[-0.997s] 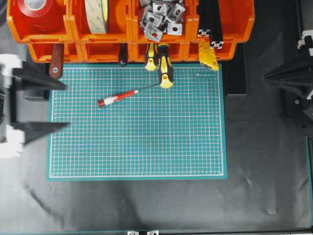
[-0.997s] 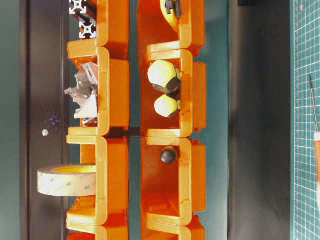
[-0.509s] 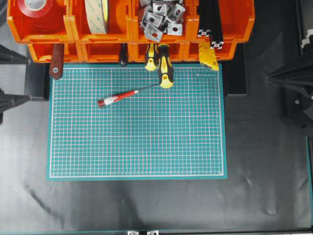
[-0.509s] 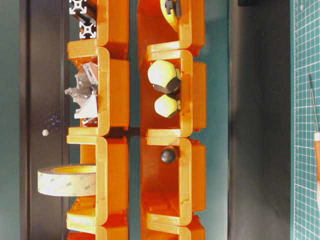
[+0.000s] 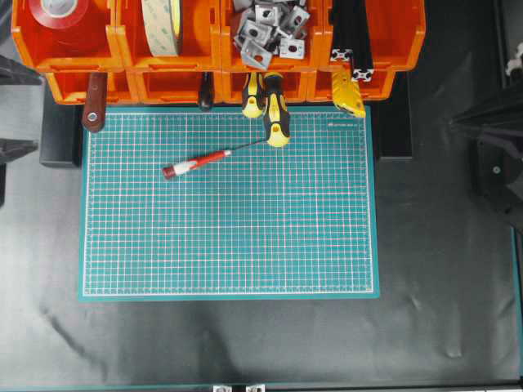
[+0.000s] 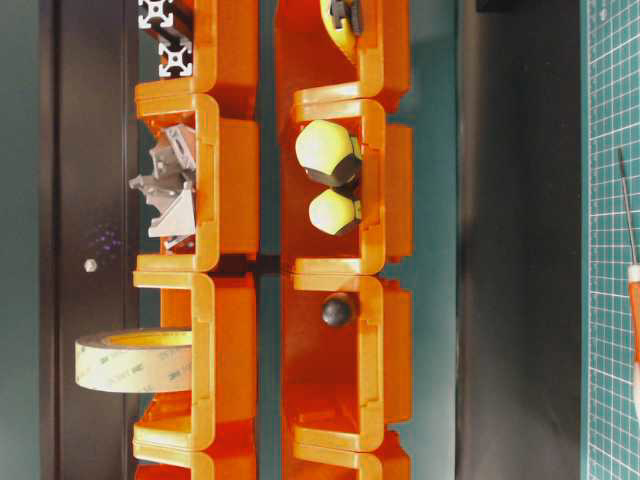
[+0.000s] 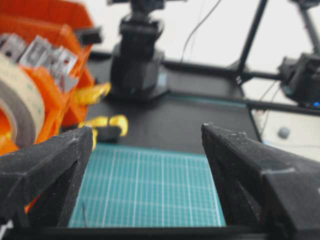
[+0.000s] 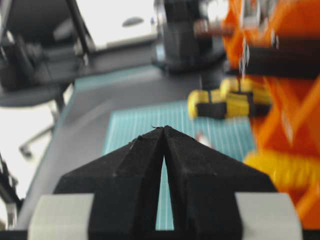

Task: Pick red screwdriver from container rack with left arm.

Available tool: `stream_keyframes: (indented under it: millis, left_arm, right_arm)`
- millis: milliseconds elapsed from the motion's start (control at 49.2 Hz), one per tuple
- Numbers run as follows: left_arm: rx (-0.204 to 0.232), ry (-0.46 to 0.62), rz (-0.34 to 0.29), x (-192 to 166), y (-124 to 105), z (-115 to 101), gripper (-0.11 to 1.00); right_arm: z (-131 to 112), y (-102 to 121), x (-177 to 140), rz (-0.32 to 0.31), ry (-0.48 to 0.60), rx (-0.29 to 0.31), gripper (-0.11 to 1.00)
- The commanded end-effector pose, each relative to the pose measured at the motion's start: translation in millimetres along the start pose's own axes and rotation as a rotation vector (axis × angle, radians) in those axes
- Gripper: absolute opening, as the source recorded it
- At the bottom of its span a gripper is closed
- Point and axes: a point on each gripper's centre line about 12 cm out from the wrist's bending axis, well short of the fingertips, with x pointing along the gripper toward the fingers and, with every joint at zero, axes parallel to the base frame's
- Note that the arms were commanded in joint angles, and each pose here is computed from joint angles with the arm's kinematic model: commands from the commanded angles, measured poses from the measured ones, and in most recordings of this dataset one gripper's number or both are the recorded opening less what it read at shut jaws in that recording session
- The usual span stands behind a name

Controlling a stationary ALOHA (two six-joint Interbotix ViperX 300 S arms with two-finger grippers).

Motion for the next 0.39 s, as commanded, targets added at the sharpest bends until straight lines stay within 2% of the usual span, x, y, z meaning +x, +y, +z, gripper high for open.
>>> stream_keyframes:
  millis: [0, 102, 244, 366]
  left_arm:
    - [0.033, -0.037, -0.023, -0.9, 0.1, 3.3, 0.85]
    - [0.072, -0.063, -0.036, -3.0, 0.6, 4.4, 0.85]
    - [0.116, -0.088, -0.054, -7.3, -0.6, 5.8, 0.85]
    - [0.123, -0.078, -0.056, -7.9, -0.1, -0.6, 0.85]
  right_arm:
    - [25.0, 3.8, -1.2, 0.015, -0.114, -0.023, 0.00]
    - [28.7, 4.5, -0.9, 0.018, -0.151, -0.064, 0.00]
    - [22.1, 3.3, 2.4, 0.012, -0.116, -0.086, 0.00]
    - [16.9, 2.2, 3.7, 0.006, -0.084, -0.087, 0.00]
